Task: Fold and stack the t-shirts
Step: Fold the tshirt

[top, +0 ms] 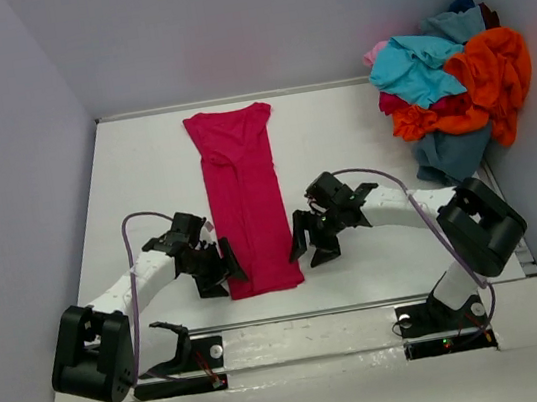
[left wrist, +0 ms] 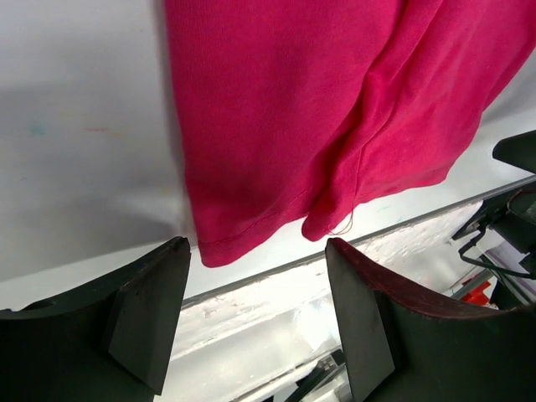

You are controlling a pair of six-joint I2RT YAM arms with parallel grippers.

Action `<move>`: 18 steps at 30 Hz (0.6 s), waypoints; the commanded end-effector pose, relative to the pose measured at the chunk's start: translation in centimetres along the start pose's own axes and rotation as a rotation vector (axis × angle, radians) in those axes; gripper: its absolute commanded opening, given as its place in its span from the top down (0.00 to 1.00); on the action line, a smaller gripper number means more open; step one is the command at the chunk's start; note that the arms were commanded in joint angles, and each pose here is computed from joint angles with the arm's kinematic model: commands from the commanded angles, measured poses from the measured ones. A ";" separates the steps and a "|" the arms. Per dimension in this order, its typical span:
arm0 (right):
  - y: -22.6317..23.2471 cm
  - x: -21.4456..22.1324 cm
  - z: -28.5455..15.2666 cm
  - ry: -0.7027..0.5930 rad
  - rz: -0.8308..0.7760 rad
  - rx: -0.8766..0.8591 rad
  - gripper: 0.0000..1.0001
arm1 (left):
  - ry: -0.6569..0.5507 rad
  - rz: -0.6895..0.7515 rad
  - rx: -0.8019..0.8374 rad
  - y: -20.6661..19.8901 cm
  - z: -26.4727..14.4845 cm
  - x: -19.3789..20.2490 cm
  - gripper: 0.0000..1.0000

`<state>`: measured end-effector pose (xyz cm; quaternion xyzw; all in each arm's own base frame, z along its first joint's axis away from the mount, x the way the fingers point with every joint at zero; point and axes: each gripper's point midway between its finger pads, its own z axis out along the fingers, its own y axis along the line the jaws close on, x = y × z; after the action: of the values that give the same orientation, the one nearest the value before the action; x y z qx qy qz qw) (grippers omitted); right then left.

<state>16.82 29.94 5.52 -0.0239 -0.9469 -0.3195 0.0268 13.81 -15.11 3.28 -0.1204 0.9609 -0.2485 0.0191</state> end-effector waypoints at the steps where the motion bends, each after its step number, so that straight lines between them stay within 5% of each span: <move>1: 2.4 -1.8 -0.8 -0.105 -0.016 -0.106 0.28 | 0.000 0.003 0.030 -0.4 0.2 -0.2 0.23; 18: 0.8 -1.1 0.4 -0.043 0.105 -0.204 0.27 | 0.040 -0.071 0.077 -1.3 0.7 0.2 0.23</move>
<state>17.75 30.32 5.23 -0.0740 -0.9223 -0.3791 0.0158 14.85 -16.46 3.52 -0.1368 0.9501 -0.2799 0.0171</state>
